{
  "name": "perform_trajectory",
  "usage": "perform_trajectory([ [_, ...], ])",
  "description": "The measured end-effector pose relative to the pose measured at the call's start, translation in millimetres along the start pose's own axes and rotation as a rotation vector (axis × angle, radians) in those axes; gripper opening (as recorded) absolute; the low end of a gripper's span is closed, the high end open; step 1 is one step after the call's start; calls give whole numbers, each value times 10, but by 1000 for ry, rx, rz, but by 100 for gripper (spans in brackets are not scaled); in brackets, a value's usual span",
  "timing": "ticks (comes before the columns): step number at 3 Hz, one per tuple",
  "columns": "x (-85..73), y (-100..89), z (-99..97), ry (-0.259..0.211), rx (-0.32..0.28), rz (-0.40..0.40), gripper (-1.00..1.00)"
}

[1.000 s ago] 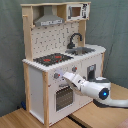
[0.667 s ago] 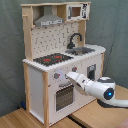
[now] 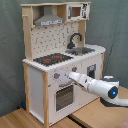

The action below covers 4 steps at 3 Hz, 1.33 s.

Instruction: Play with the kitchen

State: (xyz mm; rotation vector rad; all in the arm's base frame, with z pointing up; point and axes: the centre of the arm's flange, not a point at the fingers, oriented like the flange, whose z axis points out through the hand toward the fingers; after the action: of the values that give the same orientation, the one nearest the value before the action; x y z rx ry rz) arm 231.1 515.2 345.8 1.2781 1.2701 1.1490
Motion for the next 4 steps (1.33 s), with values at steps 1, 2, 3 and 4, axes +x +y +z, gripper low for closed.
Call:
perform_trajectory([
  [1,28,33,-128,-3,-4,-104,100],
  [2,55,17,-318,-15,-2,-193,100],
  [3,73,-29,-585,-34,-1,-259,100],
  [4,62,-72,-850,-53,1,-299,100],
])
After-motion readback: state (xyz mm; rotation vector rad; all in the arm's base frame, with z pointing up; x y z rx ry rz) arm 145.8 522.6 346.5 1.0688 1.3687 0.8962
